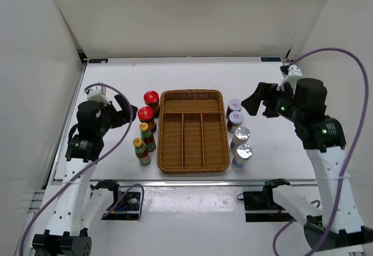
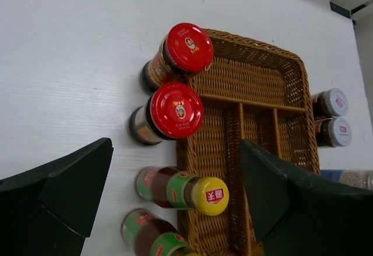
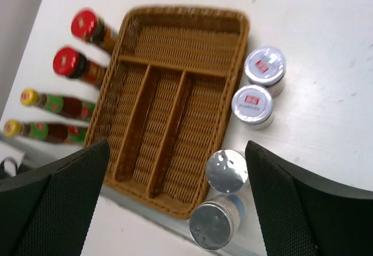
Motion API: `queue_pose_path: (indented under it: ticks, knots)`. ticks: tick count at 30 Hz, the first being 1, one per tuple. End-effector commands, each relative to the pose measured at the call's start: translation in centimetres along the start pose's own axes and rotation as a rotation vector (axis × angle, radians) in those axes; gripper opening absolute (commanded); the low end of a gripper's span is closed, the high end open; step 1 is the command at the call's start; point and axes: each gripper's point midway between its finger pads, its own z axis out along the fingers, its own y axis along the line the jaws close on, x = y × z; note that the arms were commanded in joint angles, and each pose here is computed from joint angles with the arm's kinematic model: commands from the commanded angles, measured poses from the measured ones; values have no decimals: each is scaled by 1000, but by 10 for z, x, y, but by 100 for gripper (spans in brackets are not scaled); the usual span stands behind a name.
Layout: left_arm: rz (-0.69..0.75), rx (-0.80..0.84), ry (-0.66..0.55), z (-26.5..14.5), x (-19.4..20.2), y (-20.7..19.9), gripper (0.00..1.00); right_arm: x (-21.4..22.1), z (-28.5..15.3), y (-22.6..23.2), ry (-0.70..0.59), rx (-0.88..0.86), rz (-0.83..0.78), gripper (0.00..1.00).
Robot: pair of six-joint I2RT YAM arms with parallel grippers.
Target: Organize the condiment bottles
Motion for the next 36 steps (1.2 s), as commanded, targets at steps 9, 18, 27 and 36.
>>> queue_pose_path:
  ticks: [9, 18, 27, 36]
  knots:
    - [-118, -65, -41, -19, 3, 8, 100, 21, -1, -9, 14, 72, 95, 100]
    - [-59, -330, 106, -34, 25, 52, 100, 85, 49, -45, 413, 374, 20, 100]
    - [-50, -316, 106, -33, 26, 51, 100, 131, 58, -55, 538, 476, 73, 100]
    - [-51, -312, 118, -32, 28, 51, 100, 160, 66, -66, 613, 537, 108, 77]
